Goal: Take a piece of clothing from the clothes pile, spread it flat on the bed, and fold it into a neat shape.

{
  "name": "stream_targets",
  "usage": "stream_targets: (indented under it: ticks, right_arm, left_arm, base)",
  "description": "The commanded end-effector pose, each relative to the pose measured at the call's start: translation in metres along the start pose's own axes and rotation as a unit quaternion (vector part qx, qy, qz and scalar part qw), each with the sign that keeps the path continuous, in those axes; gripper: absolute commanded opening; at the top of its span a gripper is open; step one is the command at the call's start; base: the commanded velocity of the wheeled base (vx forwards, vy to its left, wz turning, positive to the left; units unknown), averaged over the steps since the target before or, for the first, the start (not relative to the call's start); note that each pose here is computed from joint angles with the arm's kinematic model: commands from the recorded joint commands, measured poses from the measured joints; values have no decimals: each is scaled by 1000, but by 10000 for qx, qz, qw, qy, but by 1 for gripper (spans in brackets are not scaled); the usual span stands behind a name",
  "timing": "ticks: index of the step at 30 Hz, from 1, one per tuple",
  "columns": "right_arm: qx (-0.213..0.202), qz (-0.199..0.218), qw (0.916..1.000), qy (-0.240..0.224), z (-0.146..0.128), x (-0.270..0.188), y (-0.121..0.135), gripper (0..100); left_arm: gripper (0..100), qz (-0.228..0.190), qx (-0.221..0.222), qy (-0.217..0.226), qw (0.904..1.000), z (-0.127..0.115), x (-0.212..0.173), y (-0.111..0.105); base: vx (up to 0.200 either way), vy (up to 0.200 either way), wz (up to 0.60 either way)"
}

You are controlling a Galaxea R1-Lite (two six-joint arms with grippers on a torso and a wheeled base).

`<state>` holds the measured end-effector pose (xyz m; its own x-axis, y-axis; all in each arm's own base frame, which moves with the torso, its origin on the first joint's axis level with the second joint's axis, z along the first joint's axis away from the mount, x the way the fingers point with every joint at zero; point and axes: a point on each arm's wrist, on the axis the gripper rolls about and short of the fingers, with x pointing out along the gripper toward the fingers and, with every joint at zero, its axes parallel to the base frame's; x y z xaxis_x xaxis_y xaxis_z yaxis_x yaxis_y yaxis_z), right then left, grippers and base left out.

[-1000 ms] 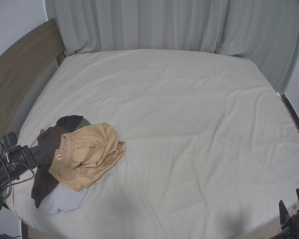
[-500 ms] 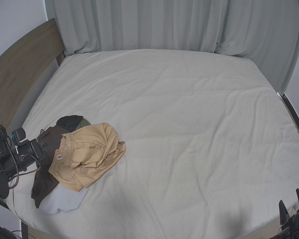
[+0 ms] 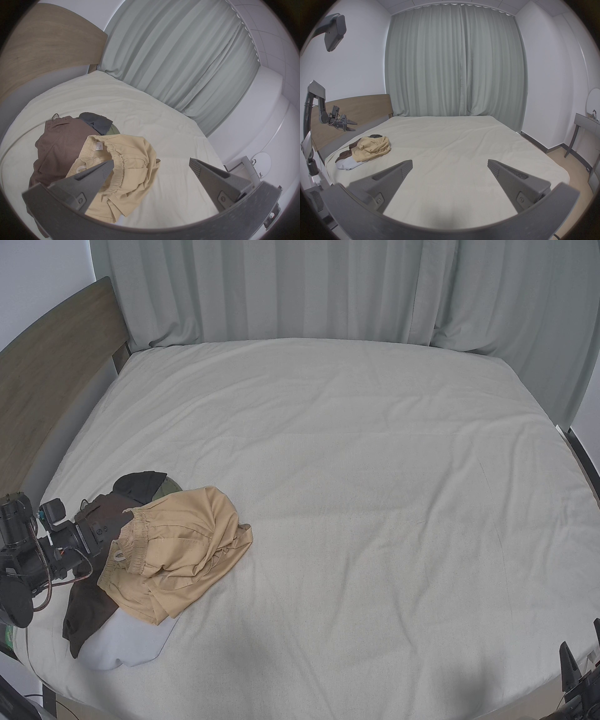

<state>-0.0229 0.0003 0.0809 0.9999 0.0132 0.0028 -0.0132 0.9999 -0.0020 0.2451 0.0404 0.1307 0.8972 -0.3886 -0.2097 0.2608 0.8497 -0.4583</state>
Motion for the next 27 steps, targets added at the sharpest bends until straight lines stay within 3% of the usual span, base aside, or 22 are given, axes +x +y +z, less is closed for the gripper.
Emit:
stream_targets:
  ticks: [1,9,27]
  right_arm:
    - [-5,3,10000,21,-5,0,0,100]
    - [-6,3,10000,14,-5,0,0,100]
    - [10,3,10000,14,-5,0,0,100]
  left_arm:
    - [100,86,-137,156,9997,-10,13,15]
    - [100,68,-120,102,9999,-18,32,32]
    - [100,113,-243,313,9992,-30,55,48]
  base:
    - [0,0,0]
    - [0,0,0]
    - [0,0,0]
